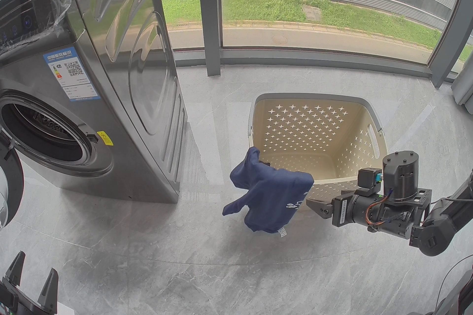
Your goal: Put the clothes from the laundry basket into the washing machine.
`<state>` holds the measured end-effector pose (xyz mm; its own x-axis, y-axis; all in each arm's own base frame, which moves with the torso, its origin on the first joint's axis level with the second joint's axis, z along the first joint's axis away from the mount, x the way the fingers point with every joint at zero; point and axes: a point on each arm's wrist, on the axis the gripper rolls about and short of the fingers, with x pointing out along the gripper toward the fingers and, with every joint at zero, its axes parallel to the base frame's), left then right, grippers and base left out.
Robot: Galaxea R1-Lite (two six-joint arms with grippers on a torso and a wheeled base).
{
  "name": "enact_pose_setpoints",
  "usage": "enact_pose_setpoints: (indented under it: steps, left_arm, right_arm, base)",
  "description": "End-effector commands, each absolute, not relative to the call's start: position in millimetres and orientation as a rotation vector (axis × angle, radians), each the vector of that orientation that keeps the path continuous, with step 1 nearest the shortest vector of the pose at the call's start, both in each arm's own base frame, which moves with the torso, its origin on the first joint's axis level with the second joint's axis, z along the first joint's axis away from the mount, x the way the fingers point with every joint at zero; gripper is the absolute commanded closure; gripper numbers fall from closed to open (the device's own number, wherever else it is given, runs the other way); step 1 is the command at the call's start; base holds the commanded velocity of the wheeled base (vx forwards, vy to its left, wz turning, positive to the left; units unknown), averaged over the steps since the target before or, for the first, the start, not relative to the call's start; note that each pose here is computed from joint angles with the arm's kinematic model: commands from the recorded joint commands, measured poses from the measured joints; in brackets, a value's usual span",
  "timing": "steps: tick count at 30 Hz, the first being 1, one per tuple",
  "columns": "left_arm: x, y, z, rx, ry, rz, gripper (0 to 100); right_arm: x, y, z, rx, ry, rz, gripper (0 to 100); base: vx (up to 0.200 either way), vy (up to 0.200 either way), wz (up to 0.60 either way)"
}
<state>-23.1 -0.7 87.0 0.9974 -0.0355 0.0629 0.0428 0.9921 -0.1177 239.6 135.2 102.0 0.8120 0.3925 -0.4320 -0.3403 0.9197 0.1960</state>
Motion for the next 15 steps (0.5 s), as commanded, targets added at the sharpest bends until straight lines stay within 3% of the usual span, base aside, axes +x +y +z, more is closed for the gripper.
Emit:
enact_pose_setpoints:
  steps: [1,15]
  left_arm:
    - [-23.3,-0.7,82.6,-0.12,-0.062,-0.039,0]
    - [-23.1,-0.7,82.2,-0.122,-0.061,-0.039,0]
  right_arm:
    - [248.2,147.1,77.1,0.092,0.536,0.403,0]
    - [271.6,181.6,43.4,0.108,0.544,0.446,0]
  base:
    - [0.0,0.0,0.0]
    - [0.0,0.0,0.0]
